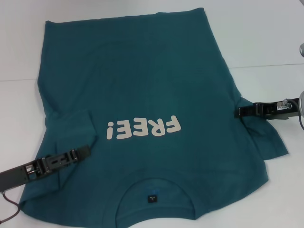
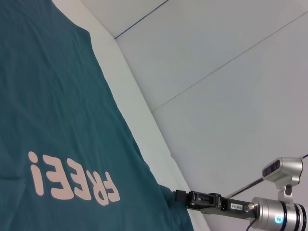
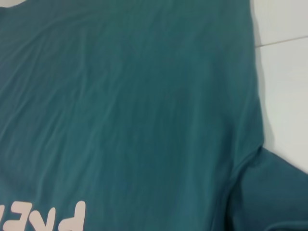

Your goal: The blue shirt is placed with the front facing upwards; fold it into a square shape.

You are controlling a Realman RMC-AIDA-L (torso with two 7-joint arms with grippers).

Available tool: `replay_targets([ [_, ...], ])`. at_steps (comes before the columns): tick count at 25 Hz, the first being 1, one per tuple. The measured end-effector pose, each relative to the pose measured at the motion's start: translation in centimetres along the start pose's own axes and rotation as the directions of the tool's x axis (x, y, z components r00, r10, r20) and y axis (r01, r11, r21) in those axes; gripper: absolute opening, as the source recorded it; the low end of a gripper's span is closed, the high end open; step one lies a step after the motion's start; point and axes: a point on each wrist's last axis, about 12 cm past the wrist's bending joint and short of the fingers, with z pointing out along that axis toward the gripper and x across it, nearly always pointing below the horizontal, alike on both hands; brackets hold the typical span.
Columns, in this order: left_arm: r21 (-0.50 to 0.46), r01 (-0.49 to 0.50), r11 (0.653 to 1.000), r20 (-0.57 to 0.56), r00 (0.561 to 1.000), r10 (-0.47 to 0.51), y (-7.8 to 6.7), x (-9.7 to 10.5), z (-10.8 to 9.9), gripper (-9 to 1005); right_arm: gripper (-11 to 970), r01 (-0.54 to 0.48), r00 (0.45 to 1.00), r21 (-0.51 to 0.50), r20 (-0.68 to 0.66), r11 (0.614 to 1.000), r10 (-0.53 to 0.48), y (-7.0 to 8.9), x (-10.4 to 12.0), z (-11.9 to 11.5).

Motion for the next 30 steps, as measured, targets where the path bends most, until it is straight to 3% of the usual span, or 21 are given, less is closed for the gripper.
replay_targets([
  [15, 0.004, -0.001, 1.000, -0.001, 1.000, 0.001, -0.06, -0.09, 0.09, 609, 537, -0.005, 1.000, 0.002, -0.004, 1.000, 0.005, -0.14, -0.10, -0.14],
  [18, 0.004, 0.000, 1.000, -0.001, 1.000, 0.000, -0.07, -0.08, 0.08, 609, 321, -0.007, 1.000, 0.003, -0.005, 1.000, 0.007, -0.18, -0.05, -0.14],
  [23, 0.007, 0.001, 1.000, -0.002, 1.000, -0.001, -0.09, -0.03, 0.05, 609, 87, -0.012, 1.000, 0.006, -0.004, 1.000, 0.012, -0.28, 0.04, -0.14],
  [30, 0.017, 0.004, 1.000, 0.005, 1.000, -0.004, -0.19, -0.03, -0.03, 608, 14, -0.010, 1.000, 0.055, -0.010, 0.998, 0.011, -0.87, -0.27, -0.68],
])
